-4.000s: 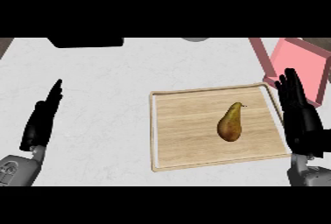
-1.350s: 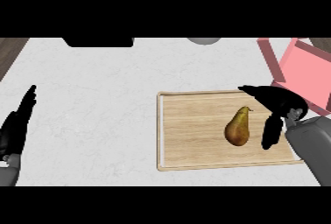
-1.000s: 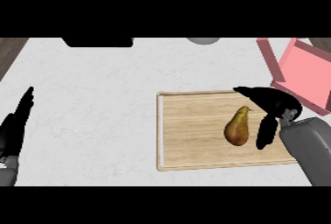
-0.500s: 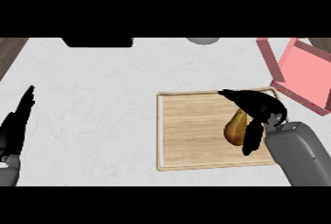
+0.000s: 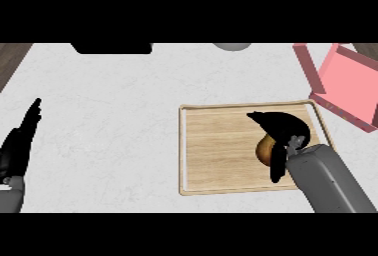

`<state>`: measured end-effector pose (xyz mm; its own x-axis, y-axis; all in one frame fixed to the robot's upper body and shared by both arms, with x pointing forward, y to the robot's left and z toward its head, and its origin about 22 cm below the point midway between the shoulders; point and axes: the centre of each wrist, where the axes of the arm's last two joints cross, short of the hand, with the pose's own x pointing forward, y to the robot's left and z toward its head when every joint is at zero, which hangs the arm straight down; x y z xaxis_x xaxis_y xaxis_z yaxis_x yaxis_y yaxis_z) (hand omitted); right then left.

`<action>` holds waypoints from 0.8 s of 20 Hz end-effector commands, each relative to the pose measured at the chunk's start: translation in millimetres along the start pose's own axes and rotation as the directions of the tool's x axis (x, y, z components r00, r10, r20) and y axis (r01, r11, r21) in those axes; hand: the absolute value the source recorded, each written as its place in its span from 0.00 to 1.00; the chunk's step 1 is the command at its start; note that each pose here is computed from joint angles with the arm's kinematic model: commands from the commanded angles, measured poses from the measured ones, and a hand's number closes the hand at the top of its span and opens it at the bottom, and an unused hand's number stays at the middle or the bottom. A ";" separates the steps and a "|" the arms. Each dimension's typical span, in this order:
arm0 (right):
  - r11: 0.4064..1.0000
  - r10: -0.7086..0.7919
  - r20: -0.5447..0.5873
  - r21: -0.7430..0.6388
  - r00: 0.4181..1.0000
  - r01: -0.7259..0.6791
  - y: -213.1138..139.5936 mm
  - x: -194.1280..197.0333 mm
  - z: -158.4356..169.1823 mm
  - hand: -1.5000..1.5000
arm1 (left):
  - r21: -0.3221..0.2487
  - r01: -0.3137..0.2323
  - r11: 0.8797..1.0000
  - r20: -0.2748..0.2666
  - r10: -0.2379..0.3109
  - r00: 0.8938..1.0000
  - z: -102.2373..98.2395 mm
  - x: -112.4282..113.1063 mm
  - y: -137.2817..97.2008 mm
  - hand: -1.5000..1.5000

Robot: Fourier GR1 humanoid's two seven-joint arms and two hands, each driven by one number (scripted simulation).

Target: Pick the pear from the tray and place it in the cardboard box

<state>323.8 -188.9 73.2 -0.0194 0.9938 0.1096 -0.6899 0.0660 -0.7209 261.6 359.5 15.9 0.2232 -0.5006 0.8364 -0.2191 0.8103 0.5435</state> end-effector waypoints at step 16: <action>0.910 0.022 0.100 -0.413 0.995 0.021 -49.6 -202.8 50.5 1.00 | 0.060 -0.024 0.998 -0.016 0.025 1.000 4.8 -8.6 6.2 0.50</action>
<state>334.7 -331.9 85.8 -0.0918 0.9889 0.1172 -0.4086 0.0699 -0.9100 254.6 364.6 12.5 0.2248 -0.4883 0.8432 -0.2544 0.8059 0.5345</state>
